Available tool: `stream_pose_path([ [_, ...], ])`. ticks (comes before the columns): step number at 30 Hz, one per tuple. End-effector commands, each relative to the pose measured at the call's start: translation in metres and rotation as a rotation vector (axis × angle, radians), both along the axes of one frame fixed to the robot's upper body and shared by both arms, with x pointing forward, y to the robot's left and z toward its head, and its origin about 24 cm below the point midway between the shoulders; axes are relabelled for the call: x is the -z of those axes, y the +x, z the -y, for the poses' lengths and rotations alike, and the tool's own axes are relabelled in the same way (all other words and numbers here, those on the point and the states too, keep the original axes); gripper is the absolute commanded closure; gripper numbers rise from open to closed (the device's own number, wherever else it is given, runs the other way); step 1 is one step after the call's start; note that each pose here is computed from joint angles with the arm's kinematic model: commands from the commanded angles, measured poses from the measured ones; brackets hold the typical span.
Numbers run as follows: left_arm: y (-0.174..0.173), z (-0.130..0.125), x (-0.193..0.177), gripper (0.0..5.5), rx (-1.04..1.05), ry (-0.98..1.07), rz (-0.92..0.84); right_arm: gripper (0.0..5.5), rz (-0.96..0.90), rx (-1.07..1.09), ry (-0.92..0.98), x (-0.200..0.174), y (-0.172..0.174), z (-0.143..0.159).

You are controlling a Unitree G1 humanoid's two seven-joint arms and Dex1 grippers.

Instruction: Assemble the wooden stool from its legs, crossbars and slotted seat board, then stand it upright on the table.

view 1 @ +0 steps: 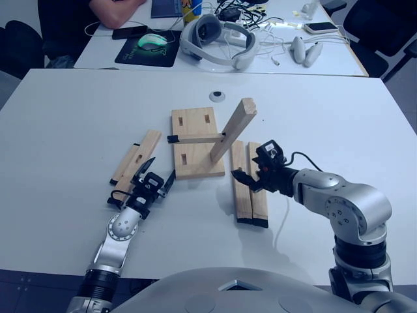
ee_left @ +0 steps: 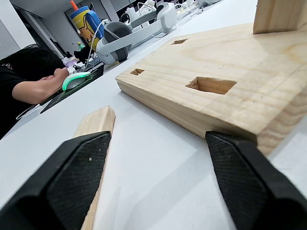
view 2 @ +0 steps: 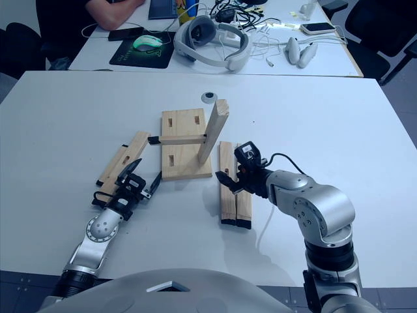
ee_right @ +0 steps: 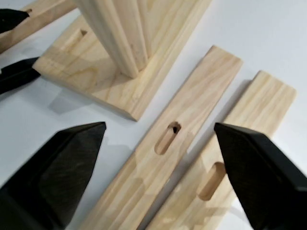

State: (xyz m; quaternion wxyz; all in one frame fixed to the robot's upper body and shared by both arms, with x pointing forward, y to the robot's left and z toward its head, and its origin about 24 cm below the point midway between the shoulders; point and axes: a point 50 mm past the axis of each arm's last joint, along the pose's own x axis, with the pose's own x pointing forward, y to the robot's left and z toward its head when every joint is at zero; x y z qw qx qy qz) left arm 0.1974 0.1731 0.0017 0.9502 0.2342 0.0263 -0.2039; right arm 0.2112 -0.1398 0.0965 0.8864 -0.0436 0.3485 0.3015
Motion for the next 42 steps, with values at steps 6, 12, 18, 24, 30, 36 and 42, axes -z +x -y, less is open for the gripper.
stream_pose_path([
  [6, -0.002, -0.001, 0.002, 1.84, -0.007, 0.003, -0.023, 1.32, -0.089, -0.054, -0.050, 0.007, -0.008, -0.003],
  [12, -0.003, 0.000, 0.003, 1.84, -0.022, -0.003, -0.022, 1.32, -0.112, -0.115, -0.124, 0.007, -0.007, -0.005],
  [18, -0.003, 0.001, 0.003, 1.84, -0.030, -0.007, -0.020, 1.32, -0.123, -0.139, -0.123, 0.005, -0.003, -0.010],
  [24, -0.005, 0.002, 0.005, 1.84, -0.043, -0.012, -0.023, 1.32, -0.084, -0.121, -0.098, -0.003, 0.006, -0.011],
  [30, -0.004, 0.003, 0.005, 1.84, -0.049, -0.016, -0.020, 1.32, -0.100, -0.096, -0.167, 0.002, 0.007, -0.004],
  [36, -0.005, 0.004, 0.006, 1.84, -0.049, -0.019, -0.019, 1.32, -0.196, -0.150, -0.192, 0.012, -0.005, -0.001],
  [42, -0.005, 0.005, 0.007, 1.84, -0.045, -0.015, -0.020, 1.32, -0.272, -0.207, -0.156, 0.019, -0.014, -0.003],
])
